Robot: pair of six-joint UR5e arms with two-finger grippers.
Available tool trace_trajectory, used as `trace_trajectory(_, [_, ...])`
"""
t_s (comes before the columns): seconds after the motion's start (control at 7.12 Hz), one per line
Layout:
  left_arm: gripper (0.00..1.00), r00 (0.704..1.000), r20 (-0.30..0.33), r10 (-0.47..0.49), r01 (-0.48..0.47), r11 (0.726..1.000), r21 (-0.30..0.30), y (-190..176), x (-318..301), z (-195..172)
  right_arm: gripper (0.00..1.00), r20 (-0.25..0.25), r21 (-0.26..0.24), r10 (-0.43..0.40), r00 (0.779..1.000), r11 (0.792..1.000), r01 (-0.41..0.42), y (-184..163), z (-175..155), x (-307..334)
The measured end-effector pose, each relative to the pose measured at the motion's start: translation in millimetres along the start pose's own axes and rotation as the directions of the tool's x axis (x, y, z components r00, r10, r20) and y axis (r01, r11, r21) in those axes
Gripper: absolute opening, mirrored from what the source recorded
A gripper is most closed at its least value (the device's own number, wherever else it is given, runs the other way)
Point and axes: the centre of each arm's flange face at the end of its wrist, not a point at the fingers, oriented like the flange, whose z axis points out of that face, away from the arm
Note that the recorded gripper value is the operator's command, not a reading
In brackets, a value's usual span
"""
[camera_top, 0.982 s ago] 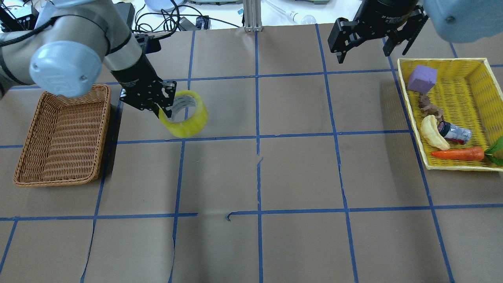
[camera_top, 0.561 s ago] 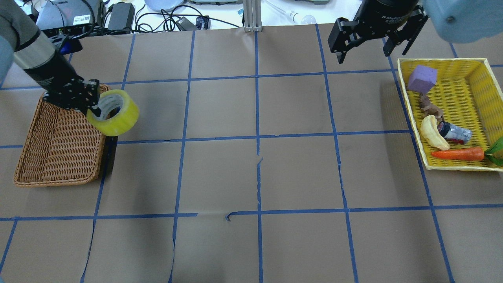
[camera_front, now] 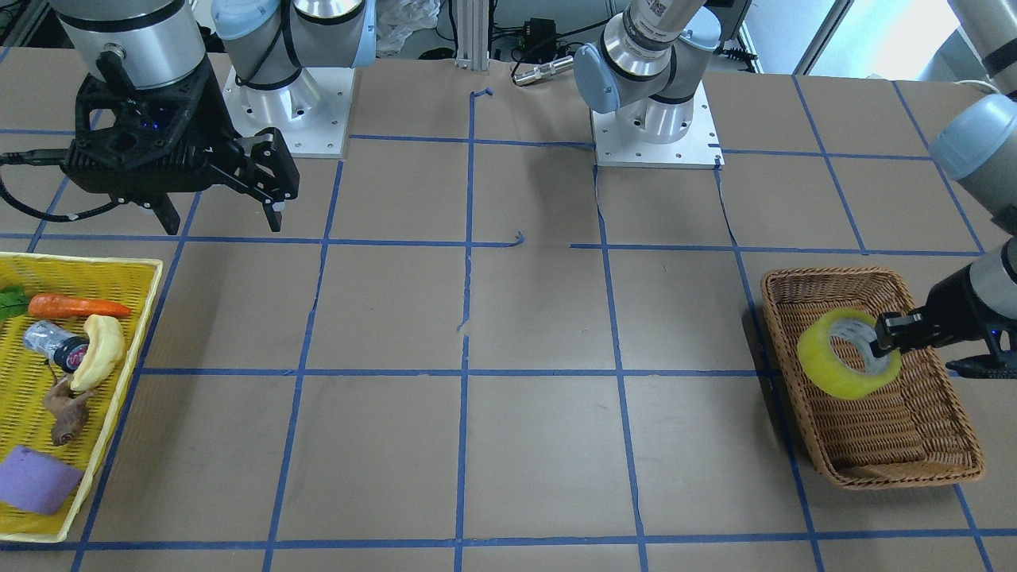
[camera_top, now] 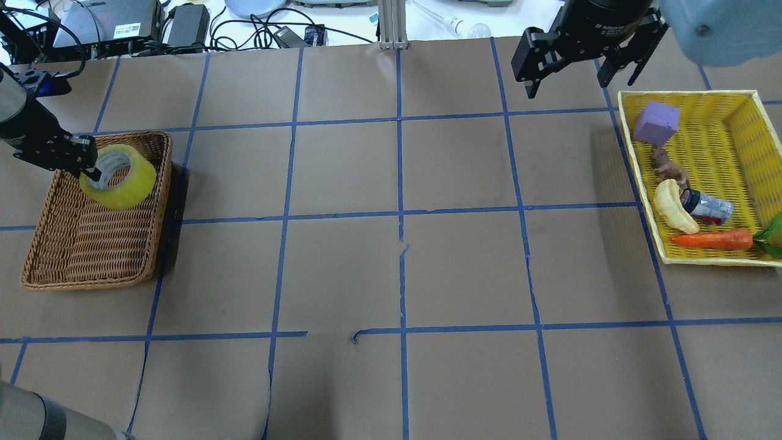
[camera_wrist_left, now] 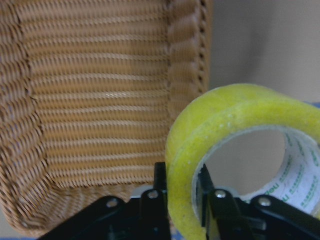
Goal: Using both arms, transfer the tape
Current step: 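Carry the tape roll with the left gripper into the wicker basket, then open the left gripper to release the tape in the basket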
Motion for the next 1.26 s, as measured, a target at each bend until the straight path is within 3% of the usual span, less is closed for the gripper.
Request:
trace_trajectory(0.28, [0.0, 0.998, 0.018, 0.062, -0.062, 0.998, 0.014, -15, -30, 25, 1.0, 0.0, 0.0, 0.0, 1.0, 1.0, 0.0, 0, 0, 0])
trace_trajectory(0.42, [0.05, 0.998, 0.007, 0.07, -0.07, 0.998, 0.002, -12, -42, 37, 1.0, 0.0, 0.0, 0.0, 1.0, 1.0, 0.0, 0, 0, 0])
trace_trajectory(0.56, [0.18, 0.997, -0.007, 0.072, -0.072, 0.997, -0.013, -8, -48, 49, 1.0, 0.0, 0.001, 0.0, 1.0, 1.0, 0.0, 0, 0, 0])
trace_trajectory(0.7, [0.76, 0.997, -0.018, 0.076, -0.076, 0.997, -0.027, -3, -51, 58, 1.0, 0.0, 0.001, -0.001, 1.0, 1.0, 0.001, 0, 0, 0])
trace_trajectory(0.98, [0.96, 0.996, -0.02, 0.089, -0.09, 0.995, -0.033, 1, -54, 67, 1.0, 0.0, 0.002, -0.001, 1.0, 1.0, 0.001, 0, 0, -1])
trace_trajectory(1.26, [0.96, 0.995, 0.001, 0.102, -0.102, 0.995, -0.005, -2, -46, 48, 1.0, 0.0, 0.0, -0.003, 1.0, 1.0, 0.003, 0, 0, -1])
